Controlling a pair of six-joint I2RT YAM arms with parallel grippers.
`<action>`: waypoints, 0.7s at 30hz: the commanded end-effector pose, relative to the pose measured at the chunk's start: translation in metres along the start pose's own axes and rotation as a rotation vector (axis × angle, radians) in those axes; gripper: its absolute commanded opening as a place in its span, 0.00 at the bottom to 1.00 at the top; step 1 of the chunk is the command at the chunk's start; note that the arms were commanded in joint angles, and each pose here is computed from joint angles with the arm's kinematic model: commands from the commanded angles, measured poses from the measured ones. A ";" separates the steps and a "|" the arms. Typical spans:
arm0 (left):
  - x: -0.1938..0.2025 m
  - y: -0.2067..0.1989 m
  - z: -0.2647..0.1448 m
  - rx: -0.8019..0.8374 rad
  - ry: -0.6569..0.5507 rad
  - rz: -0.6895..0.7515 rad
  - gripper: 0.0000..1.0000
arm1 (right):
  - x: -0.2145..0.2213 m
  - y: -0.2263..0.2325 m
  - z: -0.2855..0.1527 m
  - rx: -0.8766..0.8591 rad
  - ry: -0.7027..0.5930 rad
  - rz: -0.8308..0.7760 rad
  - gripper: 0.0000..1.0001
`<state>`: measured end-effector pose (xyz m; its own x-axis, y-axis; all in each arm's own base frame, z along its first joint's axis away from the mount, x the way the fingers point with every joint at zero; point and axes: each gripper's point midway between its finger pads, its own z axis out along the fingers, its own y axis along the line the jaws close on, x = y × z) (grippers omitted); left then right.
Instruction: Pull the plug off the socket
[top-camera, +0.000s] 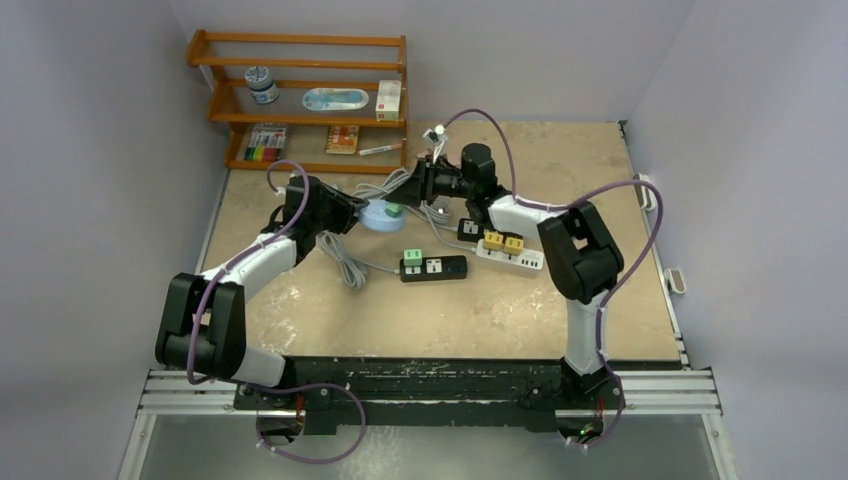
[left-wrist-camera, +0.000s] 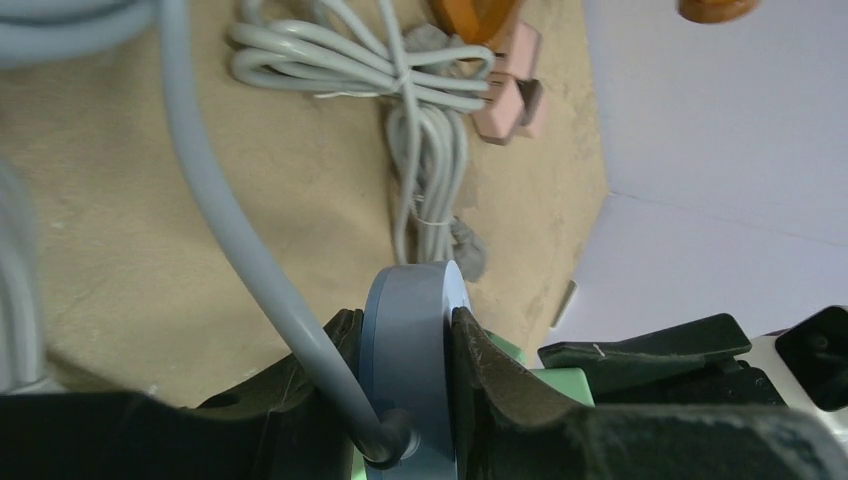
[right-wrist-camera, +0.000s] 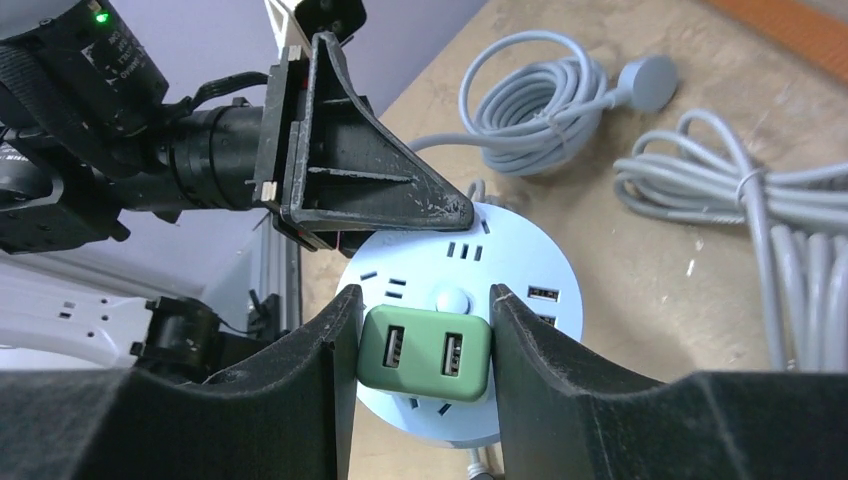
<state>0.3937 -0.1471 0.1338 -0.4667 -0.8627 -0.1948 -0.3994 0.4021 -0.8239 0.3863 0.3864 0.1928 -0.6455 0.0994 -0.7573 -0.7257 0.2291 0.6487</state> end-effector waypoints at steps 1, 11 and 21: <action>-0.029 0.047 0.003 -0.184 -0.134 0.112 0.00 | -0.059 0.080 -0.010 -0.216 -0.089 -0.113 0.00; -0.040 0.053 0.000 -0.235 -0.177 0.186 0.00 | -0.108 0.018 -0.033 0.481 -0.179 -0.470 0.00; -0.044 0.062 -0.004 -0.278 -0.190 0.221 0.00 | -0.074 0.073 -0.037 -0.190 -0.041 -0.228 0.00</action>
<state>0.3801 -0.1011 0.0853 -0.4626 -0.7966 -0.3891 -0.5195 0.5992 -0.6092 0.4055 0.3600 0.2598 -0.3939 0.0503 -0.9178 -0.8199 0.4321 0.3756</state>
